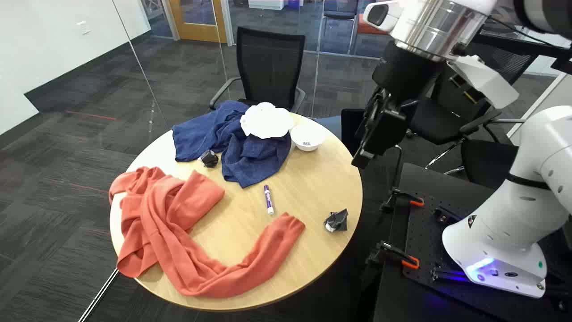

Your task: Pick up the marker and put it in the bowl

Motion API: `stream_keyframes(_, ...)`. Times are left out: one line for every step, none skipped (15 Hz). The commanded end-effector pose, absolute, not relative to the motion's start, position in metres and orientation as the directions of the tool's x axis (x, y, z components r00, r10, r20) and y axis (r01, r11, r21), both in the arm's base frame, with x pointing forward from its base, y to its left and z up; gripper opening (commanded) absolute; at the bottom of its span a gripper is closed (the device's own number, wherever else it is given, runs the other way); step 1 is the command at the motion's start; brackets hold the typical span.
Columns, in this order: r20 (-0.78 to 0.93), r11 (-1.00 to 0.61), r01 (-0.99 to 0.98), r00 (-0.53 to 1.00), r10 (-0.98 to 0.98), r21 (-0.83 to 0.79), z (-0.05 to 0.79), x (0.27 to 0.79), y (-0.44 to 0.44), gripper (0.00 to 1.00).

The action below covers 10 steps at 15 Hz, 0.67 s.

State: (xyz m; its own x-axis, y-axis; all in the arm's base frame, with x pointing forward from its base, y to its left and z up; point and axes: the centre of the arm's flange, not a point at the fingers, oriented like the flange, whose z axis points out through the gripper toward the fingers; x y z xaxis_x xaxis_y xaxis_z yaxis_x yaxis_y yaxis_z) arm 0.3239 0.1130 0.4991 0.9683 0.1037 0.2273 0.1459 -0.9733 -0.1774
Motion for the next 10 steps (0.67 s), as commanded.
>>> stream_keyframes(0.227,-0.973,0.146,0.968,0.104,-0.177,0.499,0.324,0.113,1.00)
stream_keyframes(0.227,-0.973,0.146,0.968,0.104,-0.177,0.499,0.324,0.113,1.00)
stream_keyframes(0.227,-0.973,0.146,0.968,0.104,-0.177,0.499,0.324,0.113,1.00)
stream_keyframes(0.227,-0.973,0.146,0.968,0.104,-0.177,0.499,0.324,0.113,1.00)
stream_keyframes(0.227,-0.973,0.146,0.968,0.104,-0.177,0.499,0.324,0.113,1.00)
stream_keyframes(0.227,-0.973,0.146,0.968,0.104,-0.177,0.499,0.324,0.113,1.00)
stream_keyframes(0.227,-0.973,0.146,0.968,0.104,-0.177,0.499,0.324,0.113,1.00)
stream_keyframes(0.227,-0.976,0.137,0.969,0.096,-0.172,0.499,0.327,0.112,1.00)
stream_keyframes(0.226,-0.980,0.113,0.971,0.074,-0.165,0.499,0.334,0.110,1.00)
stream_keyframes(0.221,-0.981,0.098,0.973,0.060,-0.166,0.499,0.340,0.107,1.00)
